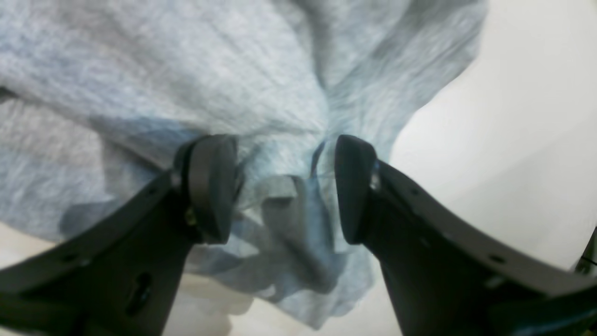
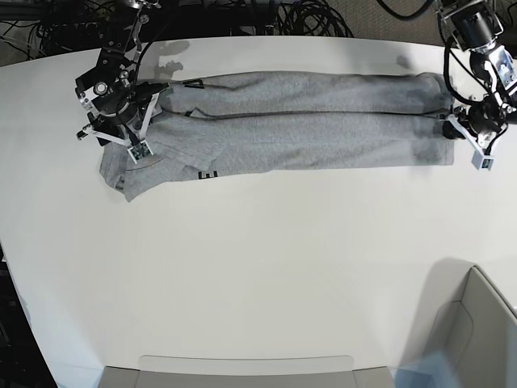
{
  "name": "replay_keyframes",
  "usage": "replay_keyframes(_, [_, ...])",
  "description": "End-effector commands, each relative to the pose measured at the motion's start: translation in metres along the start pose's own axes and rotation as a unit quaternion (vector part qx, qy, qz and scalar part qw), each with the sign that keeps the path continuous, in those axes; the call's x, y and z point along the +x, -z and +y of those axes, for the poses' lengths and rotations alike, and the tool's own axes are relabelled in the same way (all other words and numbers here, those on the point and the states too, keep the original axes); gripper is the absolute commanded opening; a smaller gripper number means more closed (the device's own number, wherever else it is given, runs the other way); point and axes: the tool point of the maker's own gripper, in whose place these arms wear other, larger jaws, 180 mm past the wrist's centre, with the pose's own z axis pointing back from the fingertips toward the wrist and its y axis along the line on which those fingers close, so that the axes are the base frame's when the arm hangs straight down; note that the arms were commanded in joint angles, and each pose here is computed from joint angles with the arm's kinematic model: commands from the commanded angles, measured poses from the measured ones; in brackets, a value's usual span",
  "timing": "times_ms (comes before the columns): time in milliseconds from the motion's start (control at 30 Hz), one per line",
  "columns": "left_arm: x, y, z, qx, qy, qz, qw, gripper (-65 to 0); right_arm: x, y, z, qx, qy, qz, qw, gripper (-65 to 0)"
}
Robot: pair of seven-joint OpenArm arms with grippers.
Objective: Fold the T-shirt properly
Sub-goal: 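Hold both ends of the folded grey strip with both grippers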
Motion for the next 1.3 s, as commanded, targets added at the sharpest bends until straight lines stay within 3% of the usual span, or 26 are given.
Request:
replay_keyframes(0, [-0.042,0.003,0.015,0.043,0.002,0.093,0.995,-64.4,0.007,-0.003,-0.004,-0.005,-0.008,-0.012,0.9999,-31.2])
replay_keyframes(200, [-0.037,0.006,0.008,0.034,-0.009,0.077,0.996,-65.0,0.007,-0.004,-0.005,-0.006,-0.009,-0.012,0.9999,-31.2])
replay_keyframes(333, [-0.011,-0.002,0.021,0.042,-0.052,0.029,0.997,-65.0,0.014,-0.003,-0.009,-0.009,-0.007,-0.019,0.9998,-31.2])
replay_keyframes(600, [0.054,-0.025,0.054,0.110,-0.036,-0.030,0.993,-65.0,0.017,0.005,-0.009,-0.001,-0.003,-0.016,0.9999,-31.2])
replay_keyframes(767, [0.070,-0.033,0.064,0.138,-0.026,-0.038,0.989,-65.0,0.017,0.005,-0.008,0.000,-0.003,-0.016,0.9999,-31.2])
replay_keyframes(1100, [0.061,-0.029,0.061,0.137,-0.021,-0.022,0.990,-65.0,0.017,0.006,-0.008,0.001,-0.003,-0.016,0.9999,-31.2])
replay_keyframes(1267, [0.038,-0.028,0.064,0.140,-0.026,0.009,0.990,-50.3,0.017,0.006,-0.008,0.001,-0.003,-0.016,0.9999,-31.2])
